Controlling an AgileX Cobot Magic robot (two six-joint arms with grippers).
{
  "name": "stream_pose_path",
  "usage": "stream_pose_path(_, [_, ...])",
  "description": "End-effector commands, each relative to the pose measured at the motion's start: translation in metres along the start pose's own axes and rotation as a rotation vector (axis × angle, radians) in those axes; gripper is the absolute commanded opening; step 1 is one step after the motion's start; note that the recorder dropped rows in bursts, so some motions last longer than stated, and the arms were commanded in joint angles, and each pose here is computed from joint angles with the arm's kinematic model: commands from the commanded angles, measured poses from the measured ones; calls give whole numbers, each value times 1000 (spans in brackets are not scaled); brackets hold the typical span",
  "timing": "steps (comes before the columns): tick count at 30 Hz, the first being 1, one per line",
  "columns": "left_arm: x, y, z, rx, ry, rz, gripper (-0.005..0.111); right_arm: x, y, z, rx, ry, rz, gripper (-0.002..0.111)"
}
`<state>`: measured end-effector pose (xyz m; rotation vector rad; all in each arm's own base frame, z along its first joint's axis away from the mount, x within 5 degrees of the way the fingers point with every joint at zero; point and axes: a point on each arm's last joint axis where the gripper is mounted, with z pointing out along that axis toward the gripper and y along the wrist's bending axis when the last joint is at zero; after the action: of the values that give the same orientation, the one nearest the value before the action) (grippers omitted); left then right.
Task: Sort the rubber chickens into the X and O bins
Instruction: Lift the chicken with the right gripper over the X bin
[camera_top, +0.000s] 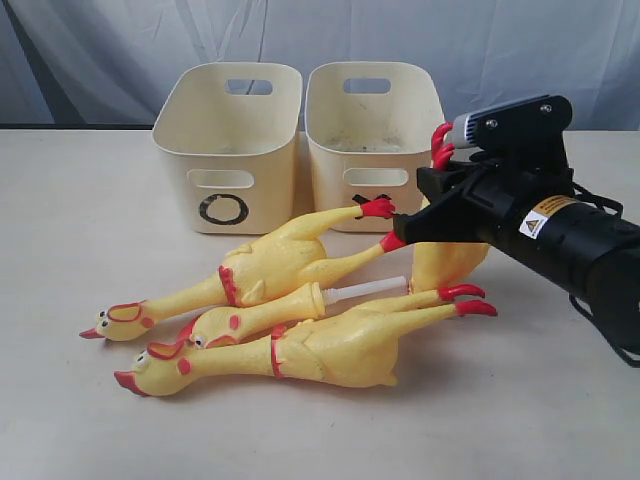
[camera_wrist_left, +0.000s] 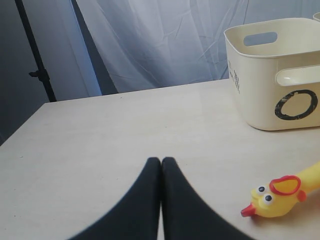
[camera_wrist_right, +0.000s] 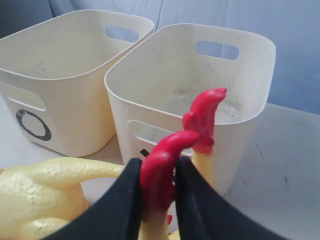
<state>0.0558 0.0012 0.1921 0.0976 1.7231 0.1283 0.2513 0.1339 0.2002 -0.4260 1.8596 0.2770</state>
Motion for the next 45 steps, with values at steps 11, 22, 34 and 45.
stream_pose_path(11, [0,0,0,-5,-9,-11,0,-12,1,-10,-12,-20,1,-1])
stream_pose_path(22, [0,0,0,-5,-9,-11,0,-65,-3,-67,-19,-232,-13,-1])
stream_pose_path(34, [0,0,0,-5,-9,-11,0,-115,-4,-41,42,-550,-15,-1])
stream_pose_path(45, [0,0,0,-5,-9,-11,0,-123,4,60,84,-511,-169,-1])
